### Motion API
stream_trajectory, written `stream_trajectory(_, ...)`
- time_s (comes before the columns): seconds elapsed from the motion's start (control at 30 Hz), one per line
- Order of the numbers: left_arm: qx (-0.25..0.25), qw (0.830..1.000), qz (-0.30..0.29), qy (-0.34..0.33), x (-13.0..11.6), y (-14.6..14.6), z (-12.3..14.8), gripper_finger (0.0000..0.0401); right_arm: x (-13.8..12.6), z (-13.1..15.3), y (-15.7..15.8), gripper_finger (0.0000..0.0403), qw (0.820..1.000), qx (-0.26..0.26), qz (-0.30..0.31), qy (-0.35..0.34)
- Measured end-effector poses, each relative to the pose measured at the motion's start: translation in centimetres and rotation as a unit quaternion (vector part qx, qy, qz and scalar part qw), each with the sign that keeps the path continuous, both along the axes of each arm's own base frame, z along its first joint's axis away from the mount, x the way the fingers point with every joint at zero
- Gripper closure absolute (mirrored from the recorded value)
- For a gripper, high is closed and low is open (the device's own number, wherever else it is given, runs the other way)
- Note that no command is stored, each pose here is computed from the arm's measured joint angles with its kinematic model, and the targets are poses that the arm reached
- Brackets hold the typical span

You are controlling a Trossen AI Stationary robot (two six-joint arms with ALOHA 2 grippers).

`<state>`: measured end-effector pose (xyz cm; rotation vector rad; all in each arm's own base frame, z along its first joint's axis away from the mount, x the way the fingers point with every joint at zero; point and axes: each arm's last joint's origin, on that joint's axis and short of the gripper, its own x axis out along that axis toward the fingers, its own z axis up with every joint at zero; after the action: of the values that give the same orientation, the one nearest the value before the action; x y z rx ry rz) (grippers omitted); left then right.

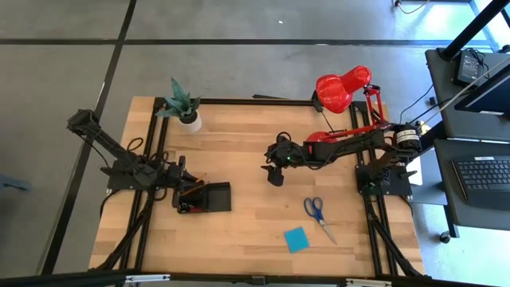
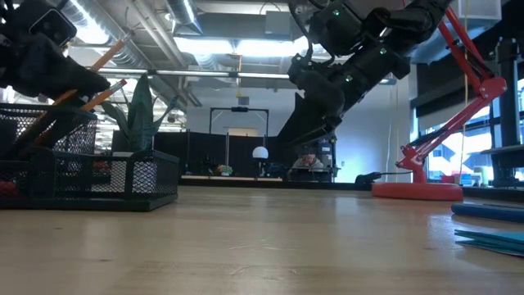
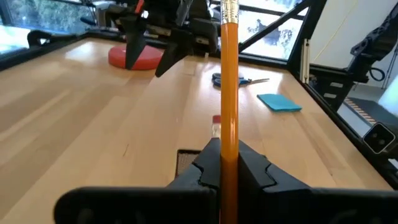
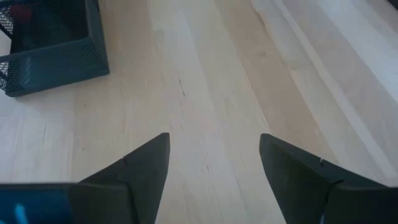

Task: Pick and place office supplies into organizer
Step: Put the yellow pencil into the back left compartment of the desk organizer

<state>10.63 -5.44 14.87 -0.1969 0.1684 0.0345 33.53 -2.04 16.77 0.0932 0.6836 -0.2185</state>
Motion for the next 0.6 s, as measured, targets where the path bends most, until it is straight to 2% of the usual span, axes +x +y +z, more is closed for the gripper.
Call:
stream_trajectory(0.27,-0.035,0.999,0.011,0.026,-0.12,0.09,-0.56,0.0389,-0.01,-0.01,0.0,0.0152,1.0,-0.001,0.001,0.001)
stream_trajectory(0.6,-0.038,0.999,-0.004,0.032,-0.13,0.0,-0.62,0.0388,-0.04,-0.05,0.01,0.0152,1.0,-0.002,0.002,0.004)
